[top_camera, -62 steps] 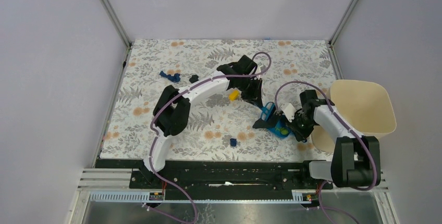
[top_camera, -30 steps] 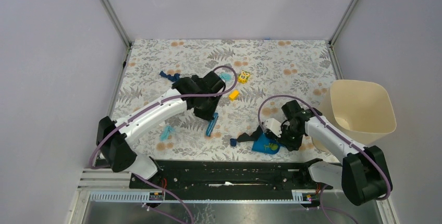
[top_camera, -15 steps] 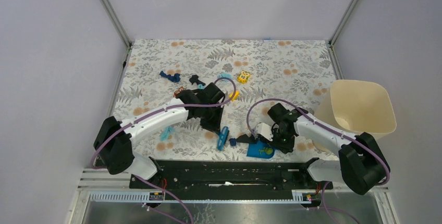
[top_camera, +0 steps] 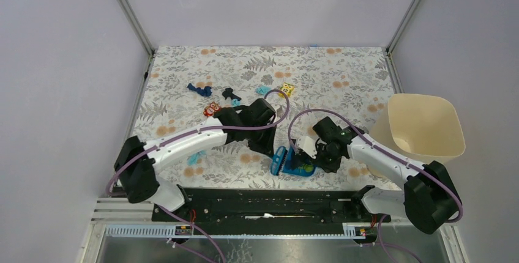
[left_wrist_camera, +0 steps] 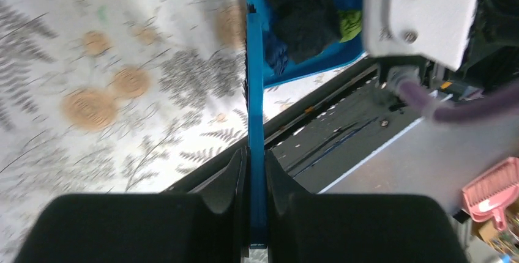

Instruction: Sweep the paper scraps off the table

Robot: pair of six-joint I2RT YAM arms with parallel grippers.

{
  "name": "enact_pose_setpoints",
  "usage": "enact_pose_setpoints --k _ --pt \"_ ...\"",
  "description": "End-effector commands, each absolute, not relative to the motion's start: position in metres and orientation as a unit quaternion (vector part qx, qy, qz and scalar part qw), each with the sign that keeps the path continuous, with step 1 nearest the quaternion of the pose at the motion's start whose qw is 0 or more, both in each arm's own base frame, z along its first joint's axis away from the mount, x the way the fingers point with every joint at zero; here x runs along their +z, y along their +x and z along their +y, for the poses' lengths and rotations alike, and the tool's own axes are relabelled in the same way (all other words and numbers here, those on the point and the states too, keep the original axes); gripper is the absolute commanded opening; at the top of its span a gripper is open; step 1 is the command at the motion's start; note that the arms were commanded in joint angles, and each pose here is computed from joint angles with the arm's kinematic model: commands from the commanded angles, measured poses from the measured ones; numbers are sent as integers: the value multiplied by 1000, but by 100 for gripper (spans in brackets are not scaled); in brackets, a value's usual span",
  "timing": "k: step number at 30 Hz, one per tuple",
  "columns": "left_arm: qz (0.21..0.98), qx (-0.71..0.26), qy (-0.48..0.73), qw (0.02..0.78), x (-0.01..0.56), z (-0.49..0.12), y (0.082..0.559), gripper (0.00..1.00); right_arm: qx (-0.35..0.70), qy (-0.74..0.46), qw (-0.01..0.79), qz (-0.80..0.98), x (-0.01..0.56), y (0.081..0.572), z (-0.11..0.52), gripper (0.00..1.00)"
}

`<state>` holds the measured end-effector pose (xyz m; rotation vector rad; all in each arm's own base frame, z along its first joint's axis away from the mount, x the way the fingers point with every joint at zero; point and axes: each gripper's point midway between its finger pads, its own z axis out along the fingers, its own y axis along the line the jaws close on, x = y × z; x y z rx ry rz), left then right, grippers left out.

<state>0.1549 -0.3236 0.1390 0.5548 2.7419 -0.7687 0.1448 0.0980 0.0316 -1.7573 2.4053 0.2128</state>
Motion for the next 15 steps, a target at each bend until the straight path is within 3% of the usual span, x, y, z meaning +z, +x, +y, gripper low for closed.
enact_pose_setpoints --k 1,8,15 --pt "945 -190 183 192 171 -276 167 0 75 -578 104 806 35 152 107 0" --pt "946 -98 157 267 189 -214 180 0 97 -565 153 805 43 157 121 0" --pt "942 -124 106 293 172 -195 203 0 100 -560 175 804 65 165 128 0"
